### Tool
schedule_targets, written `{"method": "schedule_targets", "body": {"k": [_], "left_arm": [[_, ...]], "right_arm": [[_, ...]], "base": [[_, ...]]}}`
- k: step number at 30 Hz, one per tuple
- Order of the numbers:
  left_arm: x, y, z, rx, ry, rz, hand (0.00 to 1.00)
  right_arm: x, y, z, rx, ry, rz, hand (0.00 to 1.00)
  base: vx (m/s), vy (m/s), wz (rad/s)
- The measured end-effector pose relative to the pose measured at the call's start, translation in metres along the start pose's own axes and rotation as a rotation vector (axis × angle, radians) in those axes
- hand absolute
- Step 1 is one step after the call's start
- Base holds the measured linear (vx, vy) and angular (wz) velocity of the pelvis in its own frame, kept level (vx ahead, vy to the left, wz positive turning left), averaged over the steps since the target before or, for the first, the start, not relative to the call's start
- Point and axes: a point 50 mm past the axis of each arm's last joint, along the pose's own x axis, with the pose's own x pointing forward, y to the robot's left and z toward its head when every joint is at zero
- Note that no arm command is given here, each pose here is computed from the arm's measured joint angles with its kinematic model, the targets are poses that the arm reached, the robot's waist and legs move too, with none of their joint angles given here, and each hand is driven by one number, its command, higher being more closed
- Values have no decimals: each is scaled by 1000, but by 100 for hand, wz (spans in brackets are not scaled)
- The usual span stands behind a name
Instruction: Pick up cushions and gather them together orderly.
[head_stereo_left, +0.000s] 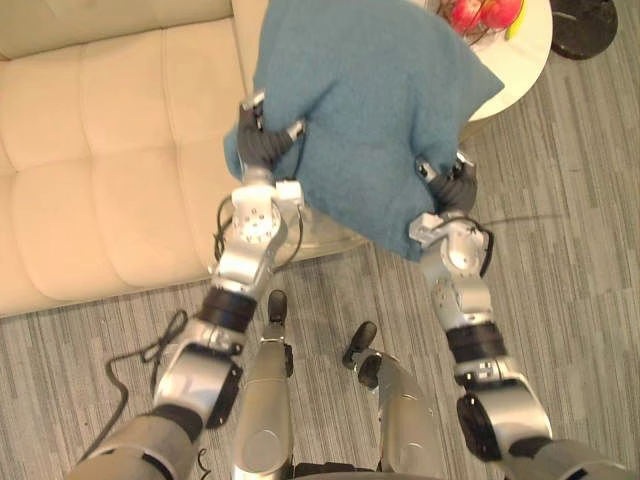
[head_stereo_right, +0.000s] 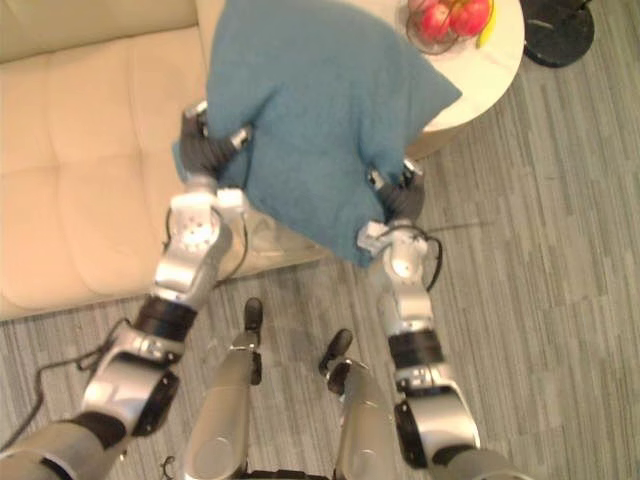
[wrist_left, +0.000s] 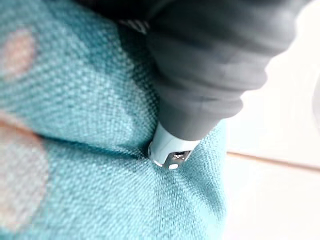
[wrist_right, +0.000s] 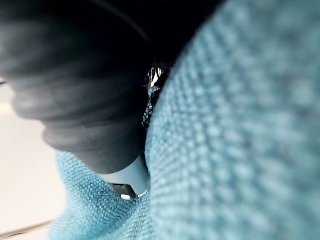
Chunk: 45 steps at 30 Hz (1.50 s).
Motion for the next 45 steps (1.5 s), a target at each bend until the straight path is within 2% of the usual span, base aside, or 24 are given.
{"method": "schedule_targets", "body": {"k": [3,7,11,18,21,24,34,38,41,45], "left_arm": [[-28,11,-6,-45,19,33,100],[-76,28,-31,-61,155,57,100],[-110,32,-39,-74,233,43,100],[-112,32,-35,-93,207,42,100],[-116,28,-42,-113,241,35,100],[-118,23,-54,-108,292,-1,100],[-139,48,-77,-18,431,1,100],[-137,46,-73,-29,418,-26,100],[-131,30,-70,-63,394,-77,100],[-135,31,-71,-69,405,-85,100]], "right_arm": [[-20,-2,-2,-31,-4,23,100],[-57,-19,-18,-106,71,39,100],[-83,-35,-19,-152,96,35,100],[-74,-32,-14,-201,54,71,100],[-69,-39,-12,-261,43,74,100],[-67,-54,-24,-324,87,15,100],[-85,-58,-59,-333,265,-14,100],[-80,-60,-55,-354,247,6,100],[-73,-69,-42,-396,198,-2,100],[-76,-66,-29,-379,145,-3,100]], "base": [[-8,-50,22],[32,-72,45],[44,-69,70],[-68,71,41],[40,258,22],[111,386,49],[89,345,17],[183,90,38],[336,-17,107],[301,-61,23]]}}
